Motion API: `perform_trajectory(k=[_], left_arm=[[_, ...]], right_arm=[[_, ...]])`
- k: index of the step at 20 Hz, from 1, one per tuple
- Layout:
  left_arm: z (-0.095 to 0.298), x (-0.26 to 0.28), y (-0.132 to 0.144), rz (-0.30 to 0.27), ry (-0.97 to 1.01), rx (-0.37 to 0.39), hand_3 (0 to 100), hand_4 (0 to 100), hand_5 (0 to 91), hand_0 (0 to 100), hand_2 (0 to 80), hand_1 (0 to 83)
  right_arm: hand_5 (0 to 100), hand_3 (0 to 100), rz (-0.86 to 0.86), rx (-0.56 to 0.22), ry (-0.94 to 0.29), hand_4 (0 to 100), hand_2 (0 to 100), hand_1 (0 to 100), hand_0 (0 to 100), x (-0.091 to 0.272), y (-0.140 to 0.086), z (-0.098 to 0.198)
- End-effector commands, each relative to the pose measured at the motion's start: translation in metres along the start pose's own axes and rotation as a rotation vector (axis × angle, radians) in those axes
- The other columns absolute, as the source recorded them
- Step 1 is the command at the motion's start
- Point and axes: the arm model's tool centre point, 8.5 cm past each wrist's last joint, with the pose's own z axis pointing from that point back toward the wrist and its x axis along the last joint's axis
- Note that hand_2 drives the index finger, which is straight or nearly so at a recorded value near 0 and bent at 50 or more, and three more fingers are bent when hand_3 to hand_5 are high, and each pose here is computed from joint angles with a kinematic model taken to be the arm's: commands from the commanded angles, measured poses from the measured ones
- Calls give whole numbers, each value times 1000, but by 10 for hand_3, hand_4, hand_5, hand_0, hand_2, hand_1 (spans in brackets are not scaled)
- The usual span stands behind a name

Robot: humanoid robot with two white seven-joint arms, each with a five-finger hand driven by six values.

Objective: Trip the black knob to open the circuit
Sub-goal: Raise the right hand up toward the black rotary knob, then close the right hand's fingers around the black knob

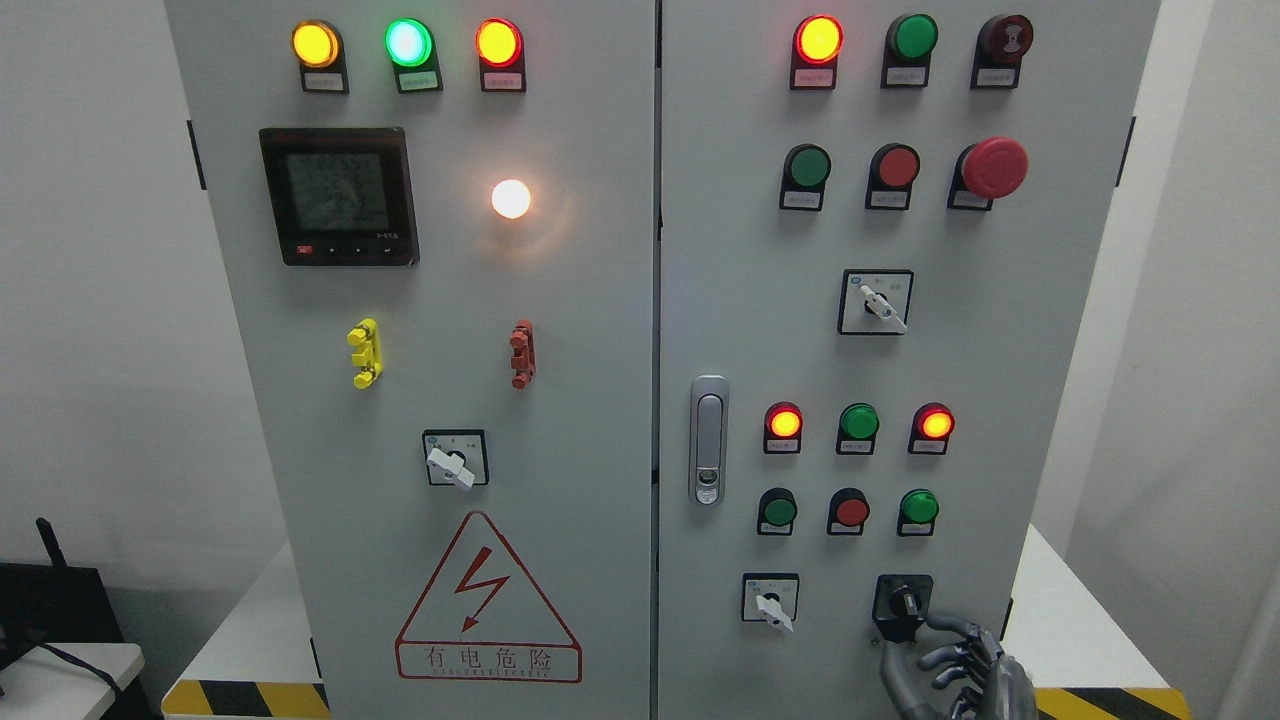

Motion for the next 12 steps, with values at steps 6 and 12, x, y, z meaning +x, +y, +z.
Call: perform_trajectory(k=[6, 12], left_arm=[[0, 5, -2, -33, -9, -6, 0, 0, 0, 120, 0, 389], [0, 5, -2, -33, -9, -6, 0, 0, 0, 120, 0, 389]], right_arm=[[961, 716, -9, -25, 8, 814, 403, 797, 164, 4, -4, -8], [962, 719, -11, -29, 6, 820, 417, 806, 157, 6, -3, -9]])
